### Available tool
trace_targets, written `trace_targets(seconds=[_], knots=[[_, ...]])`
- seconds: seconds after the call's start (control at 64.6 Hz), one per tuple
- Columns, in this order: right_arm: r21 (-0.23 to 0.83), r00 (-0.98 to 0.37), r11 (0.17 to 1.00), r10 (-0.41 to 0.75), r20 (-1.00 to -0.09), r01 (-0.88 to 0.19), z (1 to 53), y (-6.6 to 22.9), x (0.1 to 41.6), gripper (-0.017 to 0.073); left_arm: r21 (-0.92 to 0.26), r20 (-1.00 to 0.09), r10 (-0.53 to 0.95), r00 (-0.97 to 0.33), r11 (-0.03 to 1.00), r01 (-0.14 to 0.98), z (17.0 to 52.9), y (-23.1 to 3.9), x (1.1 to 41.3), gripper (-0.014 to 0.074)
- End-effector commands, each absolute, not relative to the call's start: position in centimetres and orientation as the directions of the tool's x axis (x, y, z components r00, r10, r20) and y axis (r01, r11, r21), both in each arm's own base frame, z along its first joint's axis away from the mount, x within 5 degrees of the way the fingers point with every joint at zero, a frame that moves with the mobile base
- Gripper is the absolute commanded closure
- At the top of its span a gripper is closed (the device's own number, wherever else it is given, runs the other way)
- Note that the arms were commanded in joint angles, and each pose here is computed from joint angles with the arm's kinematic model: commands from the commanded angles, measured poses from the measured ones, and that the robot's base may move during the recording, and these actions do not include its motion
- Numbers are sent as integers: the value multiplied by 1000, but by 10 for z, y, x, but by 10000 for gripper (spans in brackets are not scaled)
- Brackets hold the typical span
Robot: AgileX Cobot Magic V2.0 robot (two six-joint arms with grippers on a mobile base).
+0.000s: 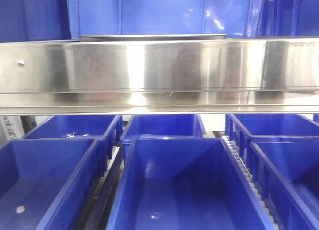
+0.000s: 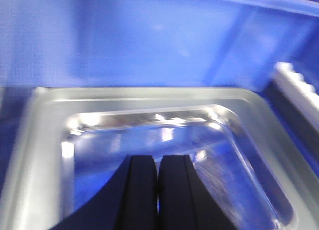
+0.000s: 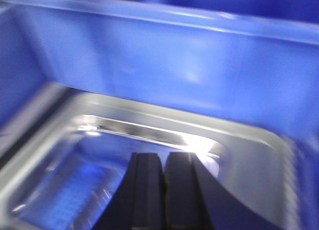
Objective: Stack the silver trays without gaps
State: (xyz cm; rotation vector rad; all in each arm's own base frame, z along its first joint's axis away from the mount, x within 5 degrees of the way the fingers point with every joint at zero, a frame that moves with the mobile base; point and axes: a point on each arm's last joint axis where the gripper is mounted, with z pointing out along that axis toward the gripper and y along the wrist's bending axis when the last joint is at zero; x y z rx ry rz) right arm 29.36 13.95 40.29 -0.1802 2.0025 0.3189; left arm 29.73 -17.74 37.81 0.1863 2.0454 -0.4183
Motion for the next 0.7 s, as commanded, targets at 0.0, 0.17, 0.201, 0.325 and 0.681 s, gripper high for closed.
trace_targets(seconds=[0.0,0.17,0.201,0.325,0.681], knots=[[114,-325,937,1,-946,-330,400,136,282,640,-247,-914,-83,-397,890,382,379,-176,284,598],[81,-192,902,-2,-981,-424,381,131,257,640,-238,-954,-106,-280,834,497,360,-164,251,598],[83,-179,896,4,-984,-436,378,130,253,640,-230,-959,-103,-264,826,515,355,-161,244,598],[89,-155,878,17,-988,-470,359,123,233,640,-193,-970,-72,-232,808,556,338,-149,220,598],[89,-133,878,28,-991,-471,336,90,169,640,-187,-975,-84,-205,808,558,319,-108,158,598]])
